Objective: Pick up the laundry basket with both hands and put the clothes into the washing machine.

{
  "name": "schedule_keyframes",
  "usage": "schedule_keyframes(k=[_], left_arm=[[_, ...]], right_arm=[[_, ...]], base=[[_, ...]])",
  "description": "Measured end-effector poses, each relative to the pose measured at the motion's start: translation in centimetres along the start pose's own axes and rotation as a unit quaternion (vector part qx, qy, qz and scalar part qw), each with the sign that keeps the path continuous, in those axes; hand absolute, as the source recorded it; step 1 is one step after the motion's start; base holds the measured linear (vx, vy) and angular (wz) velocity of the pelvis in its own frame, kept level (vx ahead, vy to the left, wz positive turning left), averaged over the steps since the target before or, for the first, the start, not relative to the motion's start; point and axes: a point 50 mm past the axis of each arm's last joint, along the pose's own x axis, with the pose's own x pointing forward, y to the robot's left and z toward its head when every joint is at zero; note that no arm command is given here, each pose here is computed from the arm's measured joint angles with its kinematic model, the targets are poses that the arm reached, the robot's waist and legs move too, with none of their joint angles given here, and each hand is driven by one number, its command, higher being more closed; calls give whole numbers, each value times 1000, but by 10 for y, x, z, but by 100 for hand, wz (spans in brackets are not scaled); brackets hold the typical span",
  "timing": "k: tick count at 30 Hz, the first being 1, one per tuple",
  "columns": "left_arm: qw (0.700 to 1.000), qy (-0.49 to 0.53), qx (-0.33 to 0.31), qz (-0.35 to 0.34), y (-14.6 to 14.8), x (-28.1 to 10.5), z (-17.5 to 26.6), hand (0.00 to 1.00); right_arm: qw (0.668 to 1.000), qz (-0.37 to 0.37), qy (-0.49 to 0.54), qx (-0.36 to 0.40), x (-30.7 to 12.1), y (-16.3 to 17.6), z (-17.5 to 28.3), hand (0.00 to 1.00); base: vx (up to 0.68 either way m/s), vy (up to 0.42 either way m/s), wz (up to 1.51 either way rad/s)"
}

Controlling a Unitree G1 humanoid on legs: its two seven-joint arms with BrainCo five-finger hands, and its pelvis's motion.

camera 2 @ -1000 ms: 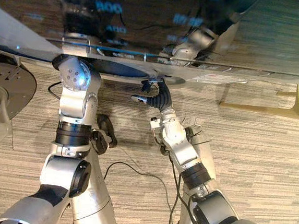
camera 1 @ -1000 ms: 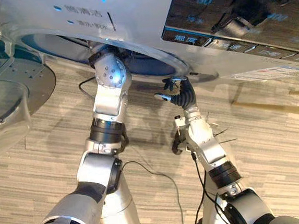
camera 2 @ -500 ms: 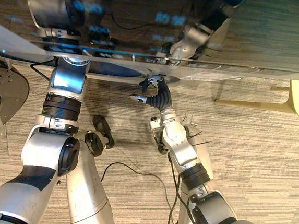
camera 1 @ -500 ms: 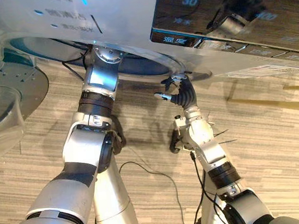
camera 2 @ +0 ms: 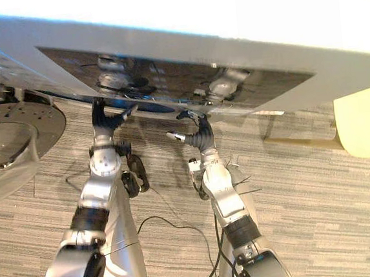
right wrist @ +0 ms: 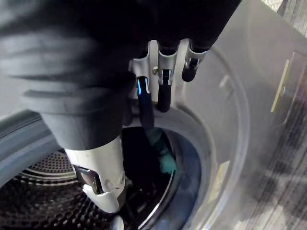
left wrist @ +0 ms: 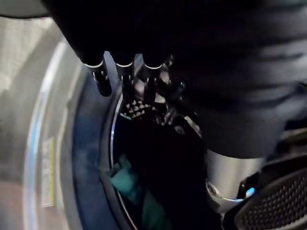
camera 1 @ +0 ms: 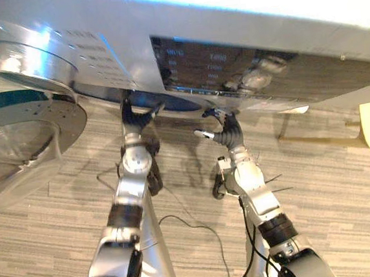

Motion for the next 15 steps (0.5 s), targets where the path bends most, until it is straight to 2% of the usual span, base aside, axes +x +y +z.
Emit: schedule_keyframes(k=[5, 15], left_arm=[[992, 122, -11, -15, 9, -60, -60, 0], [949, 308, -43, -48, 17, -123, -132, 0]], right_arm=[[995, 5, 95, -16, -40, -6, -43, 0], [971, 28, 234, -43, -92, -17, -100, 0]], base=[[101, -44, 15], [84, 21, 11]])
